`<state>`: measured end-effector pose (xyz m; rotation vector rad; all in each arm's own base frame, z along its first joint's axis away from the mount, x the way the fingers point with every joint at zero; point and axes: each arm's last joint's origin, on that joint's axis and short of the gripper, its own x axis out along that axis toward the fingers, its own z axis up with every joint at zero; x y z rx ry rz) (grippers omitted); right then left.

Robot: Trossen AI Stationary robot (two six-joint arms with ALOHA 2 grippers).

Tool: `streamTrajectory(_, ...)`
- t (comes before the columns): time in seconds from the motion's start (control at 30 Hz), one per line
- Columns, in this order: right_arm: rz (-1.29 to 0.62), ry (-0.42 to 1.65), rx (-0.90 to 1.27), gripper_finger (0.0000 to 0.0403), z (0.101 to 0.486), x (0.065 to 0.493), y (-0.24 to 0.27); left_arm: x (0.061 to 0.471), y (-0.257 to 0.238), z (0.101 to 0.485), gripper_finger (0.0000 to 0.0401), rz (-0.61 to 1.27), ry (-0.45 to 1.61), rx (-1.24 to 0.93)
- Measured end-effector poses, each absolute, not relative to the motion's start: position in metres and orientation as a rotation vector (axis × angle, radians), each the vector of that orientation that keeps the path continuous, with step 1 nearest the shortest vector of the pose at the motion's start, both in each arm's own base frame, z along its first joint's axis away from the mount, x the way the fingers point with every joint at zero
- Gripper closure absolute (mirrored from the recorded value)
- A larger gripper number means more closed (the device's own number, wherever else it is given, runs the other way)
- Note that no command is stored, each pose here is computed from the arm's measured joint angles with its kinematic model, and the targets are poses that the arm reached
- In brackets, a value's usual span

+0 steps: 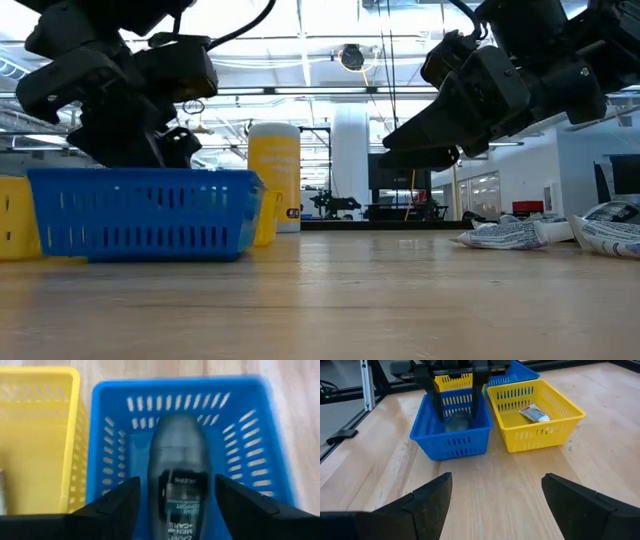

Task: Pick & Place Travel size toiletries
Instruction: Put the black deodorant into the bottom blue bin, then put the blue shaving cream into the bottom yellow bin

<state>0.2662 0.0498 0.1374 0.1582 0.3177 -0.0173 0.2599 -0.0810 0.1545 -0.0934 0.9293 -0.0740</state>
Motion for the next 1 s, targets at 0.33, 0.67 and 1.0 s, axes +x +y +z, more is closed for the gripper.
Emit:
streamTrajectory(0.33,-0.029,0.326,0.214,0.0106,0.137,0.266,0.05,0.264,-0.071,0.163,0.0071,-0.168,0.938,-0.118)
streamTrajectory(0.67,-0.16,0.405,0.207,0.0106,0.163,0.243,0.046,0.257,-0.069,0.213,0.0064,-0.213,0.67,0.021)
streamTrajectory(1.0,-0.483,0.72,0.297,0.0106,0.178,0.184,0.028,0.274,-0.056,0.204,0.0064,0.06,0.406,0.18)
